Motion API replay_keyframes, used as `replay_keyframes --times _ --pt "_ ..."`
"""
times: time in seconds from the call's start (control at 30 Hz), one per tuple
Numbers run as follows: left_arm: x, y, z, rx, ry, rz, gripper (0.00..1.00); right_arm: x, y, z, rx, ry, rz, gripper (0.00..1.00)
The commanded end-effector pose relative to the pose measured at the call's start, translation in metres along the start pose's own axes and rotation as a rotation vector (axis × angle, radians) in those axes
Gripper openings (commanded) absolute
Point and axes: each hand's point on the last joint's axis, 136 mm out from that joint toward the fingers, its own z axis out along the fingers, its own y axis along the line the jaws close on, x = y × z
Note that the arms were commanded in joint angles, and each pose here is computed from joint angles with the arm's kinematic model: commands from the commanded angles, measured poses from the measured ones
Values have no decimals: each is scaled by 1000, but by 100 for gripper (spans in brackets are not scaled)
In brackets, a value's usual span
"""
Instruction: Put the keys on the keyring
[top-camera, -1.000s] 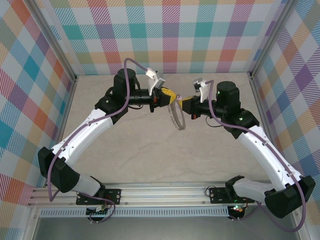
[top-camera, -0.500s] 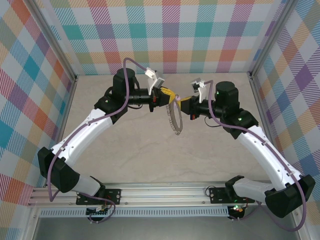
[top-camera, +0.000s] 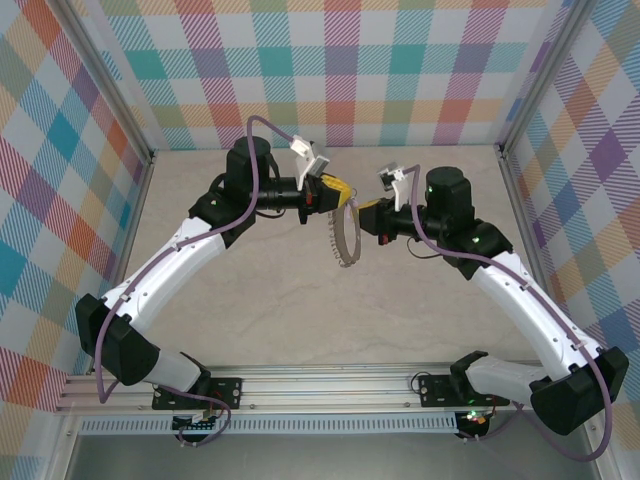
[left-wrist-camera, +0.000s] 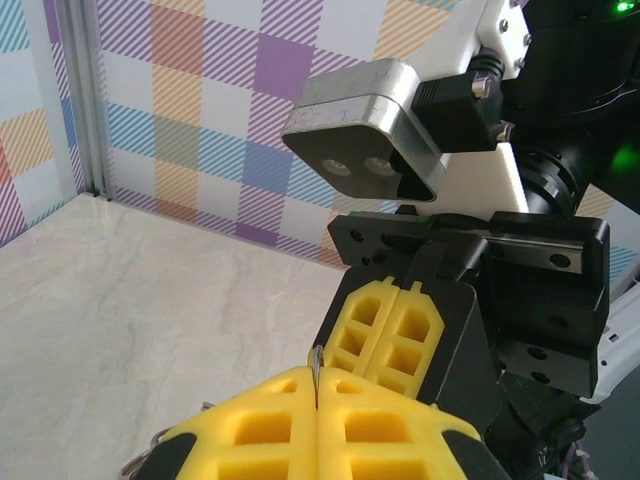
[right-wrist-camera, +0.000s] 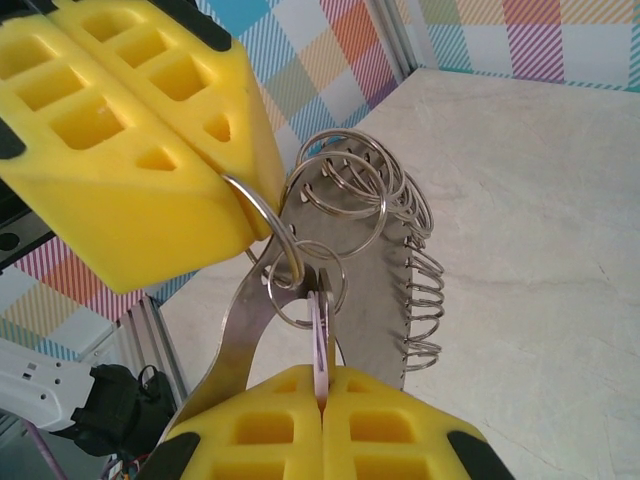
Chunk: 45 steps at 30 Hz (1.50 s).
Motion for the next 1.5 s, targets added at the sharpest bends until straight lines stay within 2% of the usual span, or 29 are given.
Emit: replay_keyframes --times 0.0,0.43,1.47 --pt "-17 -5 -6 8 -37 57 0 -2 6 -1 -12 -7 -32 0" --pt "-15 -6 -5 17 -31 56 0 -18 2 -13 77 -23 -97 0" --pt "-12 -8 -6 25 -21 63 0 -43 2 -19 125 -52 -168 0"
